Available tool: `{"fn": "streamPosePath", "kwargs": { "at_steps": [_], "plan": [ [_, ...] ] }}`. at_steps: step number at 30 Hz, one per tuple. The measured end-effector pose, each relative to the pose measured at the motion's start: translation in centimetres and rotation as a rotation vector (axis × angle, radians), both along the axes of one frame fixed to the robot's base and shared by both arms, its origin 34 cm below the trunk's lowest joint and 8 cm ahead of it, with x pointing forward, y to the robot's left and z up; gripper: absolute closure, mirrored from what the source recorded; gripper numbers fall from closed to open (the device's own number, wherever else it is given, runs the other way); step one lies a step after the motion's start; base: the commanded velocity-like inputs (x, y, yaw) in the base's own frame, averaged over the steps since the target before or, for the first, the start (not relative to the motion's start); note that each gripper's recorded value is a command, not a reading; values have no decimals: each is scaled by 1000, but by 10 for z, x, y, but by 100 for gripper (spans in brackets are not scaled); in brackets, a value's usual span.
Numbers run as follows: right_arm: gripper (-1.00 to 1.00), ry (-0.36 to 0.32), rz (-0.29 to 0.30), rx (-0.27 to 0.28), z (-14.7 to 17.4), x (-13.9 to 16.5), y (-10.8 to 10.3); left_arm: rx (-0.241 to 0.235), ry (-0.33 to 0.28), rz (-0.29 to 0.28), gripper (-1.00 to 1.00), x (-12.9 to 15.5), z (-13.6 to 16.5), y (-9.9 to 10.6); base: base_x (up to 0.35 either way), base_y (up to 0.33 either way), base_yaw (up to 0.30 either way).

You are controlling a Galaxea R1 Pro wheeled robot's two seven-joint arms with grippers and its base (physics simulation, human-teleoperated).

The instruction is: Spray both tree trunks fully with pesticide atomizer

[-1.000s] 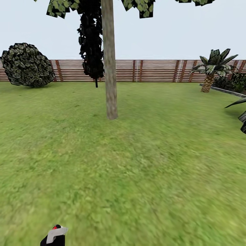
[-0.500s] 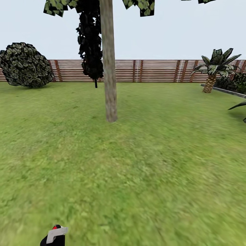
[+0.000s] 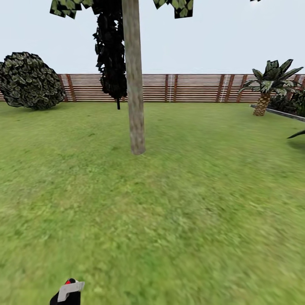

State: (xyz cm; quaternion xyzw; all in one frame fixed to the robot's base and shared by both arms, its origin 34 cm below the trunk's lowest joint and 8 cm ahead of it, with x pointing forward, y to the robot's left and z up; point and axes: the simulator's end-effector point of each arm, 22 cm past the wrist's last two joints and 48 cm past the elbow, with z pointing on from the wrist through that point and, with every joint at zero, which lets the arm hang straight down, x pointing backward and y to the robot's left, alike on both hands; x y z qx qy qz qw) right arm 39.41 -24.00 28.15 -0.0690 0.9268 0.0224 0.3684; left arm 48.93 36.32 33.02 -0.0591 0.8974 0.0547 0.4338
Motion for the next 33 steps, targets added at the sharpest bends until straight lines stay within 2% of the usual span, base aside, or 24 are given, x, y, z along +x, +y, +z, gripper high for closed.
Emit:
{"fn": "streamPosePath", "kwargs": {
  "at_steps": [33],
  "plan": [
    [-100, 0, 0, 0, 0, 0, 0, 1, 0, 0, 100, 0, 0, 1, 340, 0, 0]
  ]
}}
